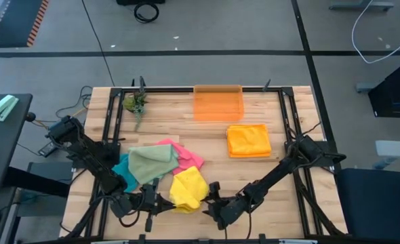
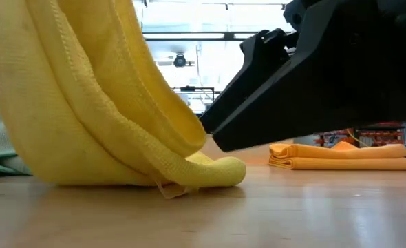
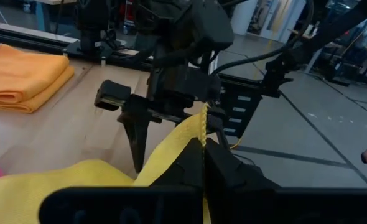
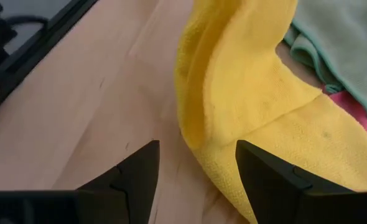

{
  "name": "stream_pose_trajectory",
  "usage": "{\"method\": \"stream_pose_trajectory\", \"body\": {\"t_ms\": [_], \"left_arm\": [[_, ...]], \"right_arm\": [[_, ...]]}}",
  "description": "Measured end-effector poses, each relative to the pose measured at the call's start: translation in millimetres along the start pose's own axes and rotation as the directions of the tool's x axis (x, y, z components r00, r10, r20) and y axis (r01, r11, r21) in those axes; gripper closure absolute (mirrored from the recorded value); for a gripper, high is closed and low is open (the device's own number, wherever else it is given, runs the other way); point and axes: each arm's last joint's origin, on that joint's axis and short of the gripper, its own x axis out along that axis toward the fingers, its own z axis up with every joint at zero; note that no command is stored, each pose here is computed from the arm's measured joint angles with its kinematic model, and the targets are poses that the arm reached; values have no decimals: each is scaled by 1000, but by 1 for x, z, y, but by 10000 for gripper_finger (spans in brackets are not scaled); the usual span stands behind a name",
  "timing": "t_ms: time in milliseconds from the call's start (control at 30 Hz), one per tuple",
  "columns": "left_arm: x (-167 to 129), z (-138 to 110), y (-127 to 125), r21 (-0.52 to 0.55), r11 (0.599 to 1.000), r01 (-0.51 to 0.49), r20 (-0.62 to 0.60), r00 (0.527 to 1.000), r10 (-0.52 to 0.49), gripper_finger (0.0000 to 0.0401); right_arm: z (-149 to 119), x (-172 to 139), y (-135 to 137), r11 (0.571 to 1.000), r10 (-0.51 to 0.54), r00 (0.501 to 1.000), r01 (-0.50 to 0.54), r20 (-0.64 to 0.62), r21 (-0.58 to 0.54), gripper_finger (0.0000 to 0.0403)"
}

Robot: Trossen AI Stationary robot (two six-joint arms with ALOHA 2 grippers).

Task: Fold microfiber towels
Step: Fold the yellow microfiber cloth

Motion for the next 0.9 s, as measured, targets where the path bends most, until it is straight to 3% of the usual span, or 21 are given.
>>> {"method": "stream_pose_trajectory", "body": {"t_ms": [167, 500, 900], "left_arm": [[1, 1, 1, -7, 1000, -7, 6, 1000, 8, 381], [11, 6, 14, -145, 983, -110, 49, 992, 118, 385], [12, 7, 16, -166, 977, -135, 61, 987, 147, 391]], "right_arm": [[0, 1, -2, 1000, -8, 1000, 8, 0, 8, 183], [0, 4, -9, 999, -47, 999, 47, -5, -2, 183], [0, 6, -13, 999, -37, 999, 37, -11, 37, 201]]}}
